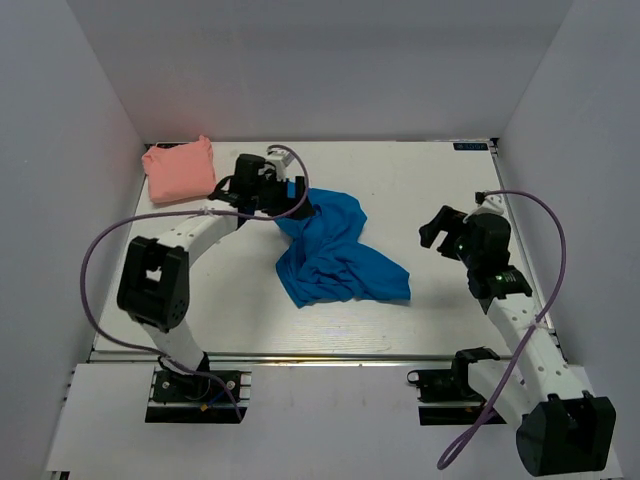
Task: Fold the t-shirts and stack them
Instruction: Flatten out the tshirt
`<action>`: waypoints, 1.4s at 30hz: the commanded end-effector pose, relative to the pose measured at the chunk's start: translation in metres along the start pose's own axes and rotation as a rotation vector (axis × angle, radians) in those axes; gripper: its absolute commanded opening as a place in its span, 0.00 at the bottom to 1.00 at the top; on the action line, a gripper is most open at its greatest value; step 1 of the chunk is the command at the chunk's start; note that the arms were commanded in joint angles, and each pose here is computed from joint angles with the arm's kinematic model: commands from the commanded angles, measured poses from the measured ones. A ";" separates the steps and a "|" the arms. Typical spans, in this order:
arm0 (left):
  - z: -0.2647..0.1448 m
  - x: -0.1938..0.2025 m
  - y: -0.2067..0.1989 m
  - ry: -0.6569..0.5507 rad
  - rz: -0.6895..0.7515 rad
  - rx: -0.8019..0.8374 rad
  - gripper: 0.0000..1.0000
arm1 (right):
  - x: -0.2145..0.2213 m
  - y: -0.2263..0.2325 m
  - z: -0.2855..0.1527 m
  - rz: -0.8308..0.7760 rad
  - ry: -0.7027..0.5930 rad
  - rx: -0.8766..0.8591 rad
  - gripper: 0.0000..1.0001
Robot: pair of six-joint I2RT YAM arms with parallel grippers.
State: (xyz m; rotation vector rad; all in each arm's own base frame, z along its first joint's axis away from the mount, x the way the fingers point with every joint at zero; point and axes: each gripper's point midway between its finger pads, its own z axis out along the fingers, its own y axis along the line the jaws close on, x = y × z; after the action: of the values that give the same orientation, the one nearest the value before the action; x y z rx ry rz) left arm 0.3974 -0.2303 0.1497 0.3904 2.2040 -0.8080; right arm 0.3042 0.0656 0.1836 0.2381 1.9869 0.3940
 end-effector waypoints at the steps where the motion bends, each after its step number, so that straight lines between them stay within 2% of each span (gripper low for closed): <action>1: 0.029 0.003 0.006 0.064 0.031 -0.096 1.00 | 0.018 -0.015 0.008 0.017 0.085 0.078 0.90; 4: 0.050 -0.015 0.008 0.073 0.048 -0.155 1.00 | 0.029 -0.023 0.014 0.035 0.131 0.120 0.90; 6: 0.071 -0.001 0.010 0.119 0.046 -0.182 0.98 | 0.036 -0.027 0.017 0.064 0.150 0.143 0.90; 7: 0.075 -0.010 0.011 0.108 0.049 -0.193 0.98 | 0.037 -0.026 0.017 0.069 0.153 0.137 0.90; 14: 0.093 0.002 0.024 0.147 0.056 -0.300 0.84 | 0.063 -0.025 0.015 0.070 0.194 0.087 0.87; 15: 0.093 0.002 0.024 0.148 0.056 -0.301 0.79 | 0.071 -0.020 0.014 0.071 0.220 0.050 0.87; 16: 0.096 0.005 0.021 0.145 0.063 -0.293 0.68 | 0.070 -0.018 0.015 0.064 0.213 0.034 0.86; 18: 0.098 0.007 0.018 0.146 0.062 -0.271 0.51 | 0.075 -0.017 0.016 0.066 0.226 0.024 0.83; 19: 0.096 0.005 0.015 0.137 0.063 -0.256 0.37 | 0.083 -0.017 0.017 0.063 0.256 0.017 0.83; 22: 0.095 -0.008 0.002 0.083 0.063 -0.224 0.19 | 0.094 -0.019 0.020 0.061 0.291 0.017 0.83; 23: 0.092 -0.016 -0.002 0.060 0.068 -0.217 0.06 | 0.098 -0.020 0.021 0.057 0.306 0.011 0.81; 24: 0.092 -0.017 -0.002 0.059 0.068 -0.217 0.00 | 0.102 -0.021 0.024 0.055 0.316 0.014 0.81; 27: 0.083 -0.029 -0.015 0.028 0.081 -0.200 0.00 | 0.117 -0.029 0.030 0.035 0.378 0.048 0.75; 33: 0.045 -0.057 -0.035 -0.076 0.114 -0.181 0.00 | 0.134 -0.017 0.043 0.025 0.470 0.005 0.63; 42: -0.022 -0.078 -0.074 -0.209 0.202 -0.080 0.00 | 0.140 0.005 0.067 0.004 0.495 -0.048 0.63</action>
State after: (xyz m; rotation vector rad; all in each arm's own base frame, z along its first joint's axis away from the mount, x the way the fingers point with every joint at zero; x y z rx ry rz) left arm 0.4144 -0.2739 0.2017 0.4138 2.1072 -0.5737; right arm 0.2820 0.1157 0.0286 0.1553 2.5157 0.4986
